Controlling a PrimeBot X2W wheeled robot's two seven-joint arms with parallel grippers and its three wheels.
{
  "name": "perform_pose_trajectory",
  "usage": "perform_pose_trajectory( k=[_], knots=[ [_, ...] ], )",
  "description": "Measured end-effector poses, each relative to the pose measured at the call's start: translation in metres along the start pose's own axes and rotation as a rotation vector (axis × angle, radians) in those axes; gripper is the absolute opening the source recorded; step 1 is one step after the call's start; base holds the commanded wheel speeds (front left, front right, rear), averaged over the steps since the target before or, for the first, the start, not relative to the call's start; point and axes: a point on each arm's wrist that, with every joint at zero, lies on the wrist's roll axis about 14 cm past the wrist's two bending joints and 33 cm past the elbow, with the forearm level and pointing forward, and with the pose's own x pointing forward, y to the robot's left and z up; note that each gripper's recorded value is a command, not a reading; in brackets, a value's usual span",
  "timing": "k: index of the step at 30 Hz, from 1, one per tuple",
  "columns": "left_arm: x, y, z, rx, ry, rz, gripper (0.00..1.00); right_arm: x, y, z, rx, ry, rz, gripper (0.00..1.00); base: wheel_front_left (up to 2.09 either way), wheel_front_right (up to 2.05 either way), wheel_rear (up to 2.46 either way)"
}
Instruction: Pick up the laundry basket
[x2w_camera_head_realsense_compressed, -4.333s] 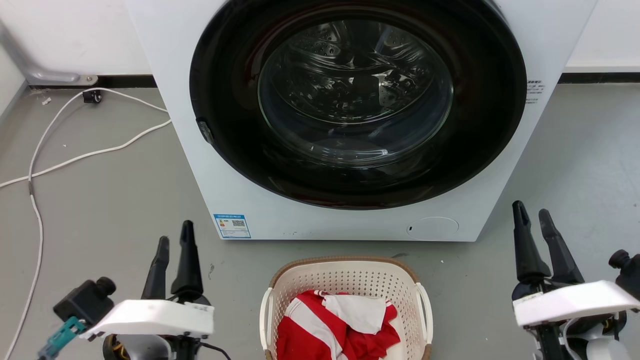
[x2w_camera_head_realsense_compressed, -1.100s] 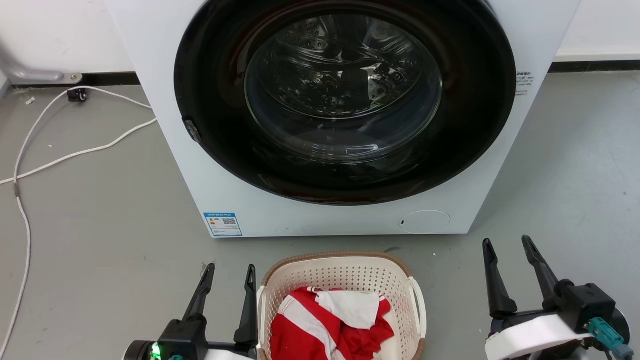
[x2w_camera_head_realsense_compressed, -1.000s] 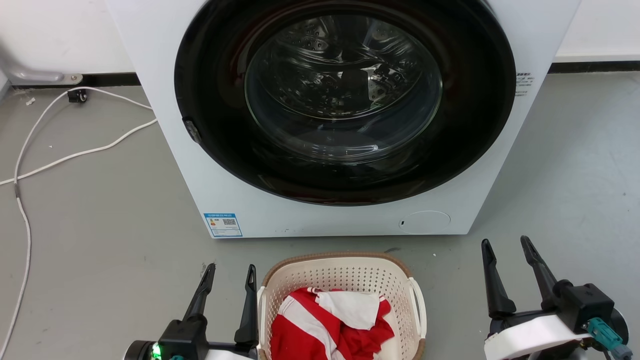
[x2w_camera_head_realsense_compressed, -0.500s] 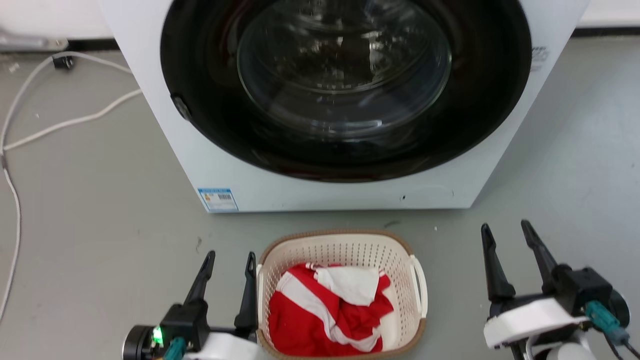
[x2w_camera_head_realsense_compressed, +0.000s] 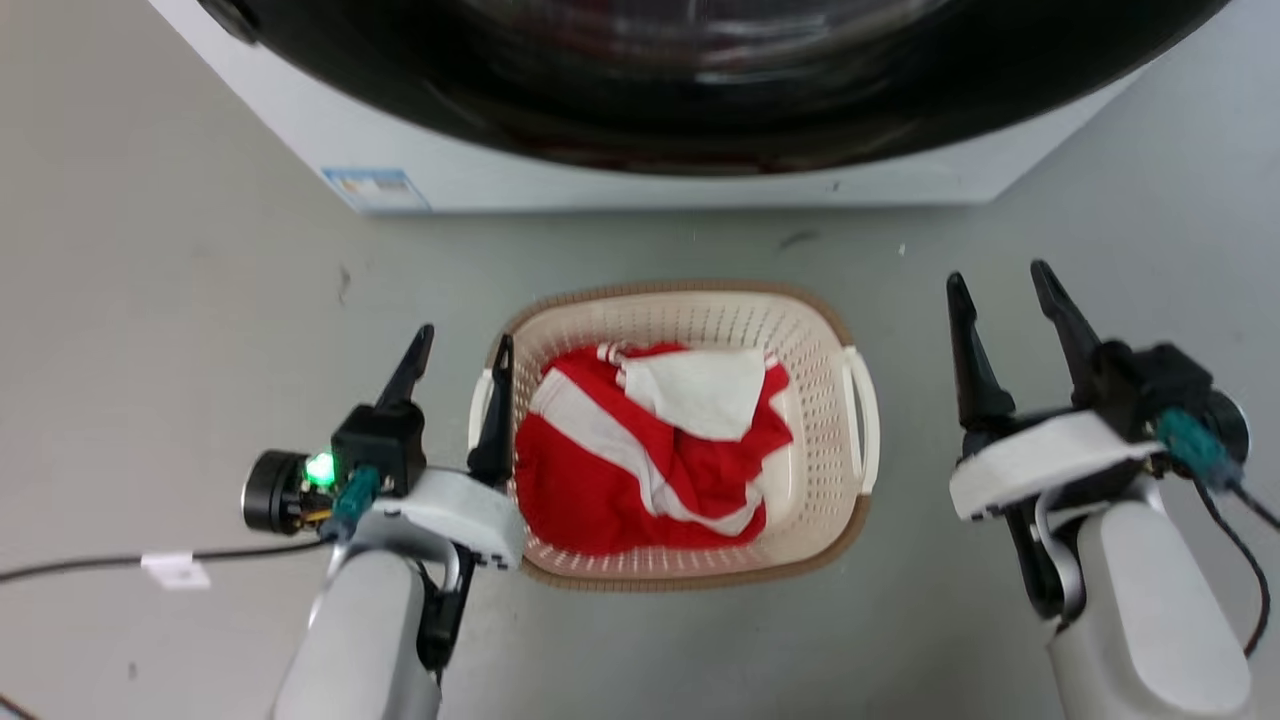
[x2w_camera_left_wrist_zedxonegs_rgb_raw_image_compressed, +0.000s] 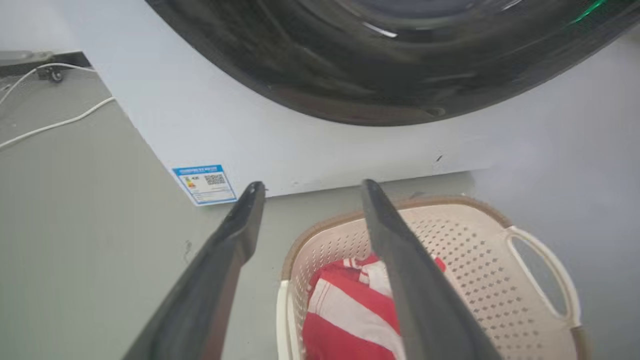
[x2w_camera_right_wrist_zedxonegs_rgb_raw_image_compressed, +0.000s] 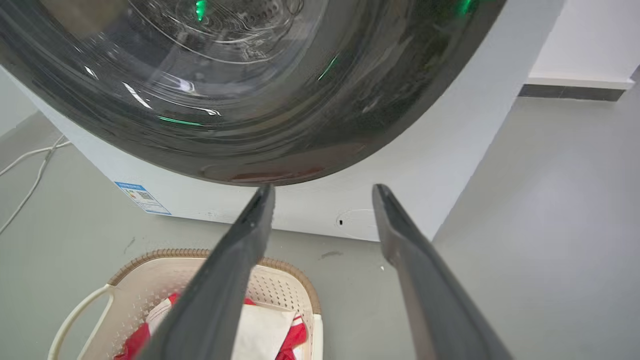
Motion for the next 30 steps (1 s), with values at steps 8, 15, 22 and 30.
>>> perform_pose_trajectory(
  k=[8, 15, 22, 30],
  knots=[
    [0.030, 0.015, -0.097, 0.064, 0.271, -0.040, 1.00, 0.028, 0.003, -0.096, 0.018, 0.285, 0.025, 1.00, 0.00, 0.00, 0.00],
    [0.035, 0.033, -0.156, 0.054, 0.459, -0.026, 1.00, 0.033, 0.006, -0.164, 0.066, 0.497, 0.025, 1.00, 0.00, 0.00, 0.00],
    [0.032, 0.045, -0.199, 0.046, 0.605, -0.030, 1.00, 0.033, 0.013, -0.212, 0.072, 0.656, 0.051, 1.00, 0.00, 0.00, 0.00],
    [0.032, 0.044, -0.224, 0.072, 0.714, -0.071, 1.00, 0.028, 0.017, -0.251, 0.091, 0.811, 0.058, 1.00, 0.00, 0.00, 0.00]
  ],
)
